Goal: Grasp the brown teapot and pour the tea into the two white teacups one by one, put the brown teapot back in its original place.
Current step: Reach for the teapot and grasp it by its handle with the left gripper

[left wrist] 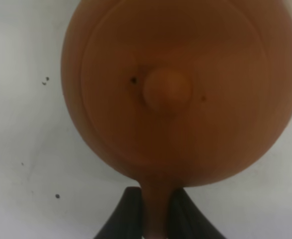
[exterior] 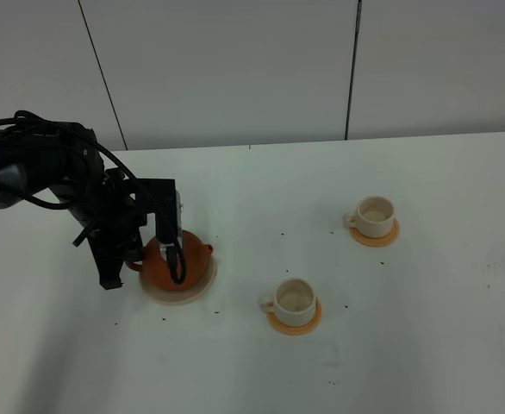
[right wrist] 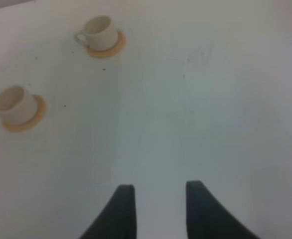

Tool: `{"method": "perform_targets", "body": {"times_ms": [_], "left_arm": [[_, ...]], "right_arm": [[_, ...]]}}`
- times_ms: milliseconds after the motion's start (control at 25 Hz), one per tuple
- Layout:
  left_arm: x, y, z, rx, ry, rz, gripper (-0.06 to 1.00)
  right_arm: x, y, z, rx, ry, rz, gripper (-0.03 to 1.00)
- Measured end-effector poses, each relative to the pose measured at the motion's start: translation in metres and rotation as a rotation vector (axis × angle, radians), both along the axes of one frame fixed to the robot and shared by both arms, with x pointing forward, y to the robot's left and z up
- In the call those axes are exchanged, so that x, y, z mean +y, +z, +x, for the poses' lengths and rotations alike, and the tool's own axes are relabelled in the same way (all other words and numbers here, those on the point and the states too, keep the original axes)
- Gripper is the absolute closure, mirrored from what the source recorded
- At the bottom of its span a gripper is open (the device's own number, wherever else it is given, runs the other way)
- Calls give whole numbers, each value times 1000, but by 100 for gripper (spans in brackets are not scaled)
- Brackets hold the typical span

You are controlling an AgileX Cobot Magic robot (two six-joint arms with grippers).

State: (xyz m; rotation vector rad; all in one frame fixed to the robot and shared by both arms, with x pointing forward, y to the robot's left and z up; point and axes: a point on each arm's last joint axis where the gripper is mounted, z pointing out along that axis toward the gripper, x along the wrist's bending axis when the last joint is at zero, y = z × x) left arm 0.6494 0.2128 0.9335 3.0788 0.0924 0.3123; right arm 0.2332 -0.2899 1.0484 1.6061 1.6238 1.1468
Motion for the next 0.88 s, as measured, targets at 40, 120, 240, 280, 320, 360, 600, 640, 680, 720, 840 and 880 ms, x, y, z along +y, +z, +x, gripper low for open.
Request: {"method": "perform_targets", "body": {"times_ms": [40,120,240,280,320,360,600,640,680,720,840,880], "left_arm": [[-1,0,0,-1,0,-10,77],[-2,0,0,-1,5,-37,77],[-1,0,1,0,16,-86,77],[0,1,2,0,21,-98,77],[2,1,2,2,28,-107,77],[2,1,2,4,24,-109,77],[3,1,2,10,23,-113,77],[3,1,2,10,23,-115,77],[3,1,2,10,24,-119,77],[2,1,2,11,24,-123,77],[2,4,1,1,18,-131,77],[2,7,1,-8,14,-133,77]], "right_arm": [[0,0,0,0,0,0,73],[0,0,0,0,0,0,73],[0,0,0,0,0,0,73],[0,0,0,0,0,0,73],[0,0,0,0,0,0,73],[0,0,0,0,0,0,73],[0,0,0,0,0,0,73],[0,0,0,0,0,0,73],[0,0,0,0,0,0,73],[0,0,0,0,0,0,73],[0,0,0,0,0,0,73],[0,0,0,0,0,0,73]]}}
